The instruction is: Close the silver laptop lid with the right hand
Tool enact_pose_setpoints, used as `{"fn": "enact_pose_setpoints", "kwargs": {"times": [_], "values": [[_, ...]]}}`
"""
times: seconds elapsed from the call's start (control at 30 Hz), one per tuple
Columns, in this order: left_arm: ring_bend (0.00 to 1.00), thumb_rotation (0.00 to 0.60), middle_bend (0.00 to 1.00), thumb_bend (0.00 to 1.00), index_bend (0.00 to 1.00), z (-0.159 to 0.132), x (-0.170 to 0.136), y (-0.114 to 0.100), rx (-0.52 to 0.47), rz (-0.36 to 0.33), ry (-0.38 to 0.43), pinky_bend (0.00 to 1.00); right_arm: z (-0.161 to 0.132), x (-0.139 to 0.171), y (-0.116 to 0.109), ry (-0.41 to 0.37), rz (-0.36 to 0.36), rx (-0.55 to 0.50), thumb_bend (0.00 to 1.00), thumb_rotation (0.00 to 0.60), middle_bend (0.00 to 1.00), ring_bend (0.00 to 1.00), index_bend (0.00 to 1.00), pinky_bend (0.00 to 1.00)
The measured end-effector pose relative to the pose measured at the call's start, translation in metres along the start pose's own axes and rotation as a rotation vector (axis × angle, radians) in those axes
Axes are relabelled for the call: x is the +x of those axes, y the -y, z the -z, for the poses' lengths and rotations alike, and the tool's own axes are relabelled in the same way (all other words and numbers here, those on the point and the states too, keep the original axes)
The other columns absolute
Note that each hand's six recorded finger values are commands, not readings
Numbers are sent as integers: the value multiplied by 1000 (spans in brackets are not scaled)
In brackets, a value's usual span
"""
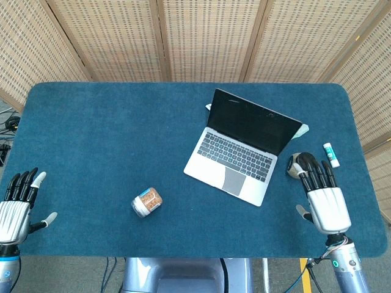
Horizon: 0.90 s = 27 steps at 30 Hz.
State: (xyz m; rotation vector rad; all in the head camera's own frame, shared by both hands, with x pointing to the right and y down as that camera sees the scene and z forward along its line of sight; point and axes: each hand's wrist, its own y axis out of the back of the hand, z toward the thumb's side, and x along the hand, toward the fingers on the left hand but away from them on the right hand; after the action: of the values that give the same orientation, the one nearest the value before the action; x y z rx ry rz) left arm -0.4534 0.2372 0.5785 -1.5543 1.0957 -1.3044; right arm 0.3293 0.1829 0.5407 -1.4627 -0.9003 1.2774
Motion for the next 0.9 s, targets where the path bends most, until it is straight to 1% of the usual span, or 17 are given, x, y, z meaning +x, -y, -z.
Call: {"fn": "enact_pose_setpoints", "kwargs": {"times": [0.1,0.13,0.2,0.23,0.3,0.43,0.53,0.57,0.6,0.73,0.9], "values": [[0,600,0,9,0,2,1,-1,-6,-1,-7,0,-9,-22,-19,-3,37,10,173,600,0,0,0,0],[0,600,0,9,0,3,1,-1,-8,0,-9,0,-12,-29,-23,-3,47,13,216,600,0,0,0,0],[0,600,0,8,0,5,2,0,-14,4,-14,0,-16,-45,-31,3,59,22,355,600,0,0,0,0],[0,600,0,8,0,6,3,0,-15,5,-15,0,-18,-50,-33,6,58,27,406,600,0,0,0,0],[0,600,0,8,0,7,4,1,-17,10,-17,0,-24,-65,-37,12,51,35,551,600,0,0,3,0],[0,600,0,8,0,8,5,2,-19,13,-20,0,-38,-93,-42,15,33,36,728,600,0,0,14,0],[0,600,0,8,0,8,6,2,-21,14,-18,0,-49,-113,-42,14,12,29,938,600,0,0,45,0],[0,600,0,9,0,8,6,3,-24,15,-15,0,-52,-120,-41,15,4,27,986,600,0,0,55,0],[0,600,0,9,0,8,7,3,-25,15,-14,0,-54,-126,-40,19,-2,25,999,600,0,0,60,0],[0,600,0,8,0,10,8,3,-20,13,-20,0,-58,-147,-33,52,-36,11,1000,600,28,0,104,0],[0,600,0,8,0,13,10,5,-17,18,-27,0,-57,-177,-23,107,-69,33,1000,600,68,0,132,0]]}}
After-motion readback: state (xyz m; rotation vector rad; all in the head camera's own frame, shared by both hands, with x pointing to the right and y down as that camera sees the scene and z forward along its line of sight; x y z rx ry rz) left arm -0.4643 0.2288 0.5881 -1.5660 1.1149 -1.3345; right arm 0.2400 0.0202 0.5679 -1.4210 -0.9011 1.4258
